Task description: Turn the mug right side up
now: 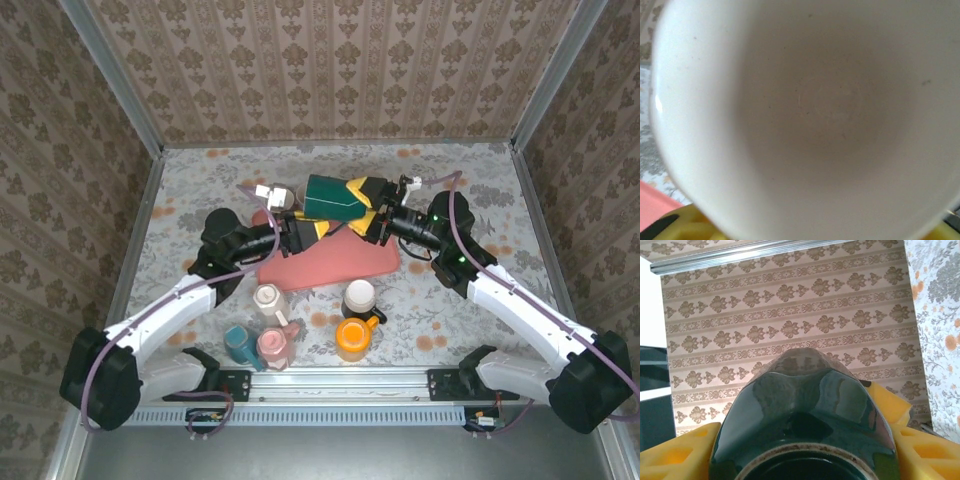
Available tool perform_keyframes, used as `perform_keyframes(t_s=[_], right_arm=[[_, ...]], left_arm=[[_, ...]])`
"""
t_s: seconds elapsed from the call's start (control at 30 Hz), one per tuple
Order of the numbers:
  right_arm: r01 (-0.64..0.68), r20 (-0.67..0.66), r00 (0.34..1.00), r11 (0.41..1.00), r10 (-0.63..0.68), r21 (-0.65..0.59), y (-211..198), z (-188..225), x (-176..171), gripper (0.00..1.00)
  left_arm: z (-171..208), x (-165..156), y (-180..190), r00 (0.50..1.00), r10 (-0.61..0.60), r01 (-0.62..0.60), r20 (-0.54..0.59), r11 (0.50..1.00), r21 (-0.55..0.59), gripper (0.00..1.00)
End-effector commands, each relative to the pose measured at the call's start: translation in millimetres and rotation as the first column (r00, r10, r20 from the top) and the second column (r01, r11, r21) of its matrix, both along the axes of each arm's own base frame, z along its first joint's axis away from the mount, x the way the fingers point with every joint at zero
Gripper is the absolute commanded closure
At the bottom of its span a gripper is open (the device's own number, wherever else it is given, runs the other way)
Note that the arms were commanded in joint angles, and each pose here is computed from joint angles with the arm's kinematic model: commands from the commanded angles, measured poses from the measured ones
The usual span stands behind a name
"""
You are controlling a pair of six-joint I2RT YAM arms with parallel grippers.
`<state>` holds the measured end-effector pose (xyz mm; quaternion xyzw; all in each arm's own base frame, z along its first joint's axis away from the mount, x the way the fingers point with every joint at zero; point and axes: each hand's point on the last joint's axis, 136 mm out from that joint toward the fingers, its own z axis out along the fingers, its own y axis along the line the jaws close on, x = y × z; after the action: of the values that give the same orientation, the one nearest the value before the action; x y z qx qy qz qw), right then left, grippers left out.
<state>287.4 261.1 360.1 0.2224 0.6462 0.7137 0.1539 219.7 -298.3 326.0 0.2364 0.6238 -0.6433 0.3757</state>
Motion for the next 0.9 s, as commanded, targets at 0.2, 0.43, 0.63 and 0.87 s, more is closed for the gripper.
perform_keyframes(t_s=[0.2, 0.43, 0.63, 0.87], right_arm=[[-0.064, 0.173, 0.983, 0.998, 0.058, 0.026, 1.5, 39.5, -28.9, 0.66], [0.13, 0.256, 0.963, 0.978, -0.084, -0.166, -31.8, 20.4, -32.1, 0.0], [0.287, 0.291, 0.94, 0.876, -0.179, -0.388, -71.5, -15.4, -33.2, 0.0], [0.383, 0.35, 0.91, 0.768, -0.221, -0.513, -98.9, -44.5, -37.2, 0.01]], left_arm=[[38.1, -24.9, 0.4, 0.982, -0.089, 0.104, 0.166, 0.991, -0.085, 1.0], [32.0, -31.2, 21.7, 0.975, 0.042, -0.048, 0.219, 0.999, 0.023, 1.0], [-8.6, -7.0, 60.2, 0.922, 0.278, -0.358, 0.268, 0.876, 0.323, 1.0], [-71.5, 25.3, 96.6, 0.882, 0.399, -0.459, 0.252, 0.598, 0.657, 1.0]])
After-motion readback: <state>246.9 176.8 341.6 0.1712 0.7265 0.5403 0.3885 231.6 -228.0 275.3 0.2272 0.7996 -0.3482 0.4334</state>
